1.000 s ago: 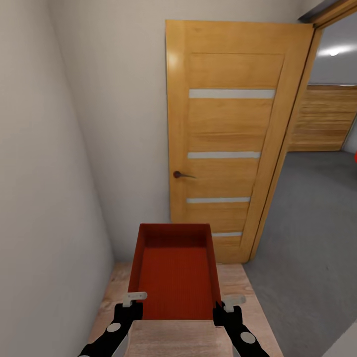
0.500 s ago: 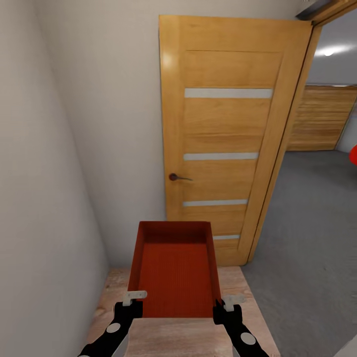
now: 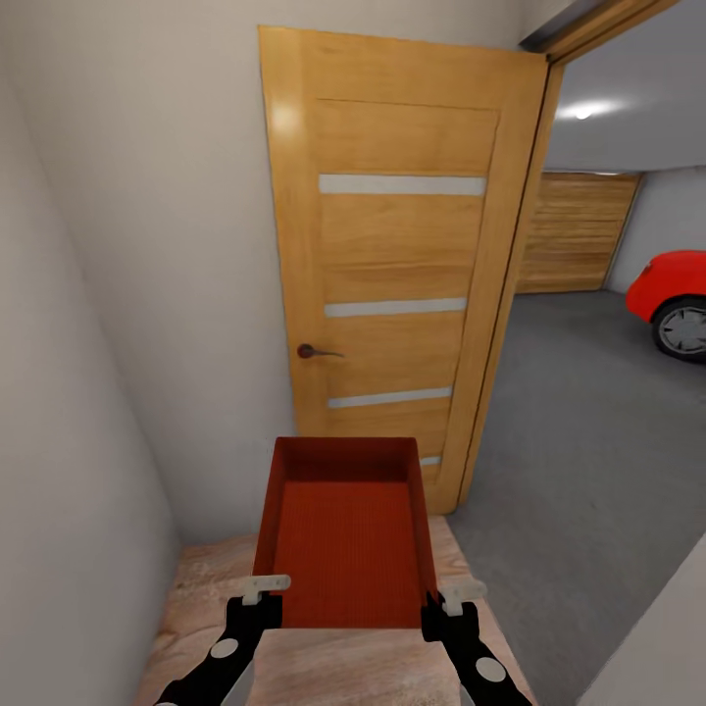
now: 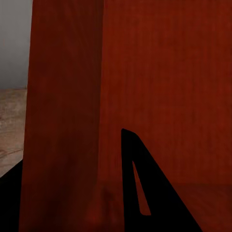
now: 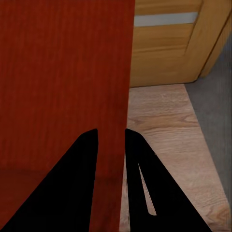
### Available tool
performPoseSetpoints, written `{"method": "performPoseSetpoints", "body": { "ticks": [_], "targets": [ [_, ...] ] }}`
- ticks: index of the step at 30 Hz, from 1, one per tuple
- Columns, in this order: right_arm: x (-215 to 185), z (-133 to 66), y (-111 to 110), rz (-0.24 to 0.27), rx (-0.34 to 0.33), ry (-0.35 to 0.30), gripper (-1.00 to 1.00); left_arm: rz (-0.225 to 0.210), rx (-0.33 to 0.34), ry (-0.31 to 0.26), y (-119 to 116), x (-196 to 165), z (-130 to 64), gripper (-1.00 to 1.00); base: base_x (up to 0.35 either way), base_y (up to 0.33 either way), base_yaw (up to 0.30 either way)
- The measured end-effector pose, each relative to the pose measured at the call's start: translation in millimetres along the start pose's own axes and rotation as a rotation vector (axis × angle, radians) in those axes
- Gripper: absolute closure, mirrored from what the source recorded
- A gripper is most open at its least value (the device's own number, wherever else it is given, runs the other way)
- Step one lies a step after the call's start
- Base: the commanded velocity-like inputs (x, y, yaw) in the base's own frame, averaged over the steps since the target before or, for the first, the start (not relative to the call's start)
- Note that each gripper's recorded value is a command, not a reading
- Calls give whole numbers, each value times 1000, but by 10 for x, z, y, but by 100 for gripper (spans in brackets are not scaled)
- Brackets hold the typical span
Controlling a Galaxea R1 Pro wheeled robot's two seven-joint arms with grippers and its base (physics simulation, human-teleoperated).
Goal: Move the two storage containers from the living room to the garage. In the garage, place one container on the floor and stack the other container on top of it (either order is fine).
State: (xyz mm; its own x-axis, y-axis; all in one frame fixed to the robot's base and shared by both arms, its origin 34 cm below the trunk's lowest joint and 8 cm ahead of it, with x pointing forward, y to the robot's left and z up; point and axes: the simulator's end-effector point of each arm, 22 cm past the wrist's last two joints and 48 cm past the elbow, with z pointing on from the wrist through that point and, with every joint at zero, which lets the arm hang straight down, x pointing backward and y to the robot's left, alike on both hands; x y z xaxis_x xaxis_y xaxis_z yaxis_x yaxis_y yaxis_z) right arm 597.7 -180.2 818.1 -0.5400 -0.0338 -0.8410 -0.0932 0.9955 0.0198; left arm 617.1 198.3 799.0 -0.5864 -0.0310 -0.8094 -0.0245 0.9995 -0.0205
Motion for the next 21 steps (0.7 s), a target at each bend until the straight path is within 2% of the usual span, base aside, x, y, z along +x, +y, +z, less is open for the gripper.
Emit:
{"method": "performPoseSetpoints", "body": {
  "ticks": [21],
  "targets": [
    [-7,0,1,-1,0,-1,100,0,0,-2,1,-4,0,100,0,0,-242]
  ]
}}
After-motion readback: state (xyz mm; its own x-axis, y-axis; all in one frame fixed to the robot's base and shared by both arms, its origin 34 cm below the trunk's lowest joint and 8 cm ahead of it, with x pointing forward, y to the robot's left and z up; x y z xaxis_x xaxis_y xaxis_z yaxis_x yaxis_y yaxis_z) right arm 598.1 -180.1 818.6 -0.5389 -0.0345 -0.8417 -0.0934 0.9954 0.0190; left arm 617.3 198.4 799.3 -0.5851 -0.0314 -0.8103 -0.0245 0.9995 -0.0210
